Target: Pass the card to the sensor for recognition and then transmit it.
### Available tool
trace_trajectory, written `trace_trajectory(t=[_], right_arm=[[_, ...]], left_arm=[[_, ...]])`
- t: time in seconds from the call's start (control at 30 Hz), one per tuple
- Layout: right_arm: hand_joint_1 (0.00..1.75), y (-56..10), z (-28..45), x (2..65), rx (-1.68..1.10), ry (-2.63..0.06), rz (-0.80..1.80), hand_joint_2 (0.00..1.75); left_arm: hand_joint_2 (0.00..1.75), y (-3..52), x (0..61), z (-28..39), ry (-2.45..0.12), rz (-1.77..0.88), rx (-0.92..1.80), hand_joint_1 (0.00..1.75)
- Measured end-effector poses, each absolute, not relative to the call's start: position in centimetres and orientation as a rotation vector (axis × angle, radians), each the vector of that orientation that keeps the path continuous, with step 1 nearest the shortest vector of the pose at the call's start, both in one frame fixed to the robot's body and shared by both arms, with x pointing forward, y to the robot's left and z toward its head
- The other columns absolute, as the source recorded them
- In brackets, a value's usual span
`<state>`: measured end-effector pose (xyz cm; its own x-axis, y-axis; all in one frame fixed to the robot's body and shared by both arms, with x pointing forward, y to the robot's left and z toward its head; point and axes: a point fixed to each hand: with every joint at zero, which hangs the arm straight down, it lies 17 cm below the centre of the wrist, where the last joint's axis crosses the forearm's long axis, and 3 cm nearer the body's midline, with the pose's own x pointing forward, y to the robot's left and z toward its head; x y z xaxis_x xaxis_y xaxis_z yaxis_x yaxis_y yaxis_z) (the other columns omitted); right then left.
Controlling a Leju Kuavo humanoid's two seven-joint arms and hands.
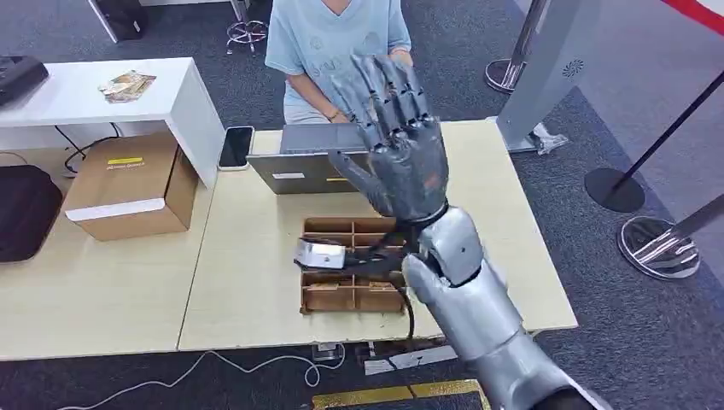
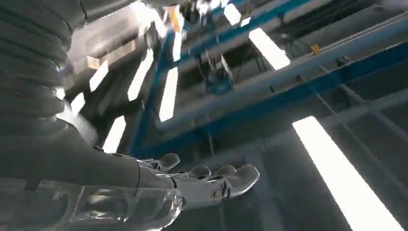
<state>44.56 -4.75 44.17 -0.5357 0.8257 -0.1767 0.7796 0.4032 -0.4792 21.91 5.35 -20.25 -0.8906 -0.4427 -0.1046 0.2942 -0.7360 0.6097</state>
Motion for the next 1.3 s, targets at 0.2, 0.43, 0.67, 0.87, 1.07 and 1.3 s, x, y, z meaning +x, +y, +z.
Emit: trace_trajectory(t=[0.2, 0.43, 0.67, 0.87, 1.07, 1.3], right_arm=[[0.0, -2.7, 45.6, 51.3, -1.657, -2.326, 0.986, 1.75], [0.0, -0.4, 42.1, 58.8, -1.672, -1.867, 1.383, 1.75], [0.0, -0.7, 40.6, 61.6, -1.612, -1.637, 1.52, 1.75], [0.0, -1.4, 41.2, 62.6, -1.557, -1.622, 1.487, 1.75], [0.0, -2.1, 42.4, 62.9, -1.518, -1.686, 1.409, 1.75], [0.0, -2.8, 42.2, 63.2, -1.507, -1.699, 1.38, 1.75]], left_arm=[[0.0, 5.3, 21.8, -20.3, -0.85, -2.563, 0.329, 0.0], [0.0, 5.4, 21.9, -20.3, -0.843, -2.544, 0.34, 0.0], [0.0, 5.3, 21.7, -20.3, -0.846, -2.532, 0.325, 0.0], [0.0, 5.3, 21.6, -20.3, -0.849, -2.519, 0.308, 0.0], [0.0, 5.2, 21.5, -20.3, -0.85, -2.502, 0.297, 0.0], [0.0, 5.3, 21.5, -20.4, -0.843, -2.466, 0.297, 0.0]])
